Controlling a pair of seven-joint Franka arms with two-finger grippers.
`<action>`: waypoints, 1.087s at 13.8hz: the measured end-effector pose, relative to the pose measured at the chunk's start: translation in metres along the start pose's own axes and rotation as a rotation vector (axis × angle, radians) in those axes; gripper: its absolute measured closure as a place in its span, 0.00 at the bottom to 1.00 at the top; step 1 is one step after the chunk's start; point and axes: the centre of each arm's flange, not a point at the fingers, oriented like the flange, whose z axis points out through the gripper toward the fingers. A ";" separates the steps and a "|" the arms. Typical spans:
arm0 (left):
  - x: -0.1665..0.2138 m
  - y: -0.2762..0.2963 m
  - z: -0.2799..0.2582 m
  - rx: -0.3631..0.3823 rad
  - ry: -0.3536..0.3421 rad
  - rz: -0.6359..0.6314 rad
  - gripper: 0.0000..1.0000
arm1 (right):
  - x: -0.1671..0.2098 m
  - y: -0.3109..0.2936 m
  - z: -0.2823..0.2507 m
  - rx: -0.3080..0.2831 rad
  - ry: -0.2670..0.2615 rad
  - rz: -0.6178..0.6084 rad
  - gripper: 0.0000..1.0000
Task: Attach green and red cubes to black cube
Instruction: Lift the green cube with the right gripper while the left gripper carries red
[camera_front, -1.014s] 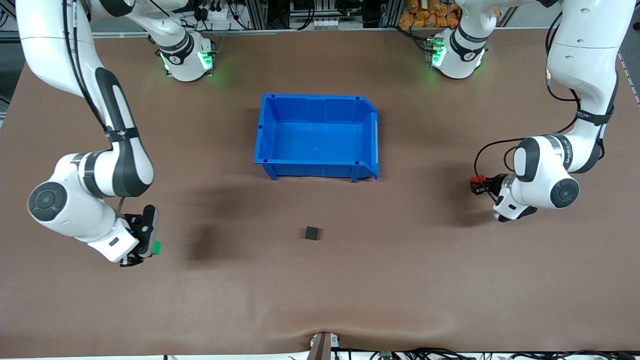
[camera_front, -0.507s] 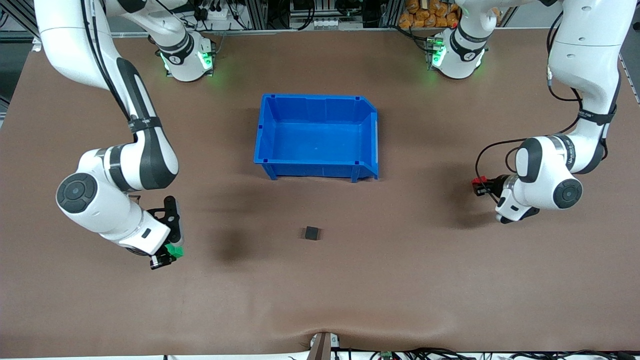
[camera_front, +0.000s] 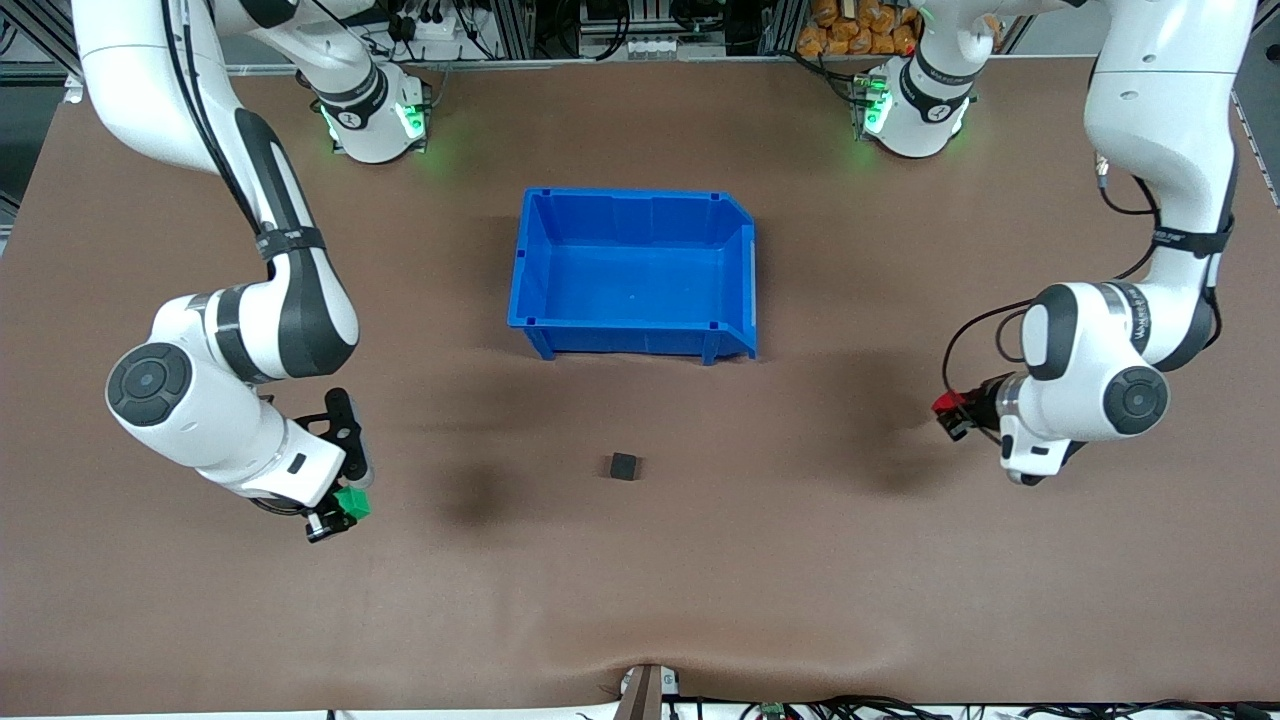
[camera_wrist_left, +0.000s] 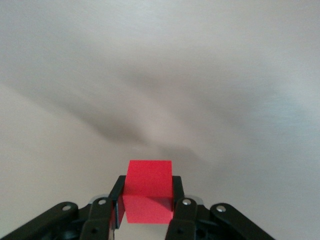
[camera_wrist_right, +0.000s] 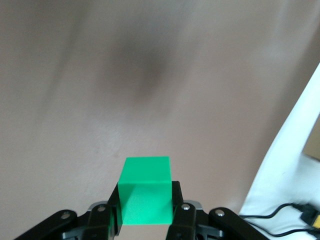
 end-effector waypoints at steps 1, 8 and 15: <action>-0.001 0.014 -0.002 -0.052 -0.030 -0.051 0.61 | 0.010 0.006 -0.003 -0.002 0.002 -0.011 0.60; -0.038 0.115 -0.005 -0.188 -0.128 -0.377 0.61 | 0.030 0.002 0.038 0.097 0.034 0.371 0.60; -0.090 0.190 0.008 -0.285 -0.137 -0.569 0.61 | 0.118 0.010 0.075 0.176 0.142 0.597 0.60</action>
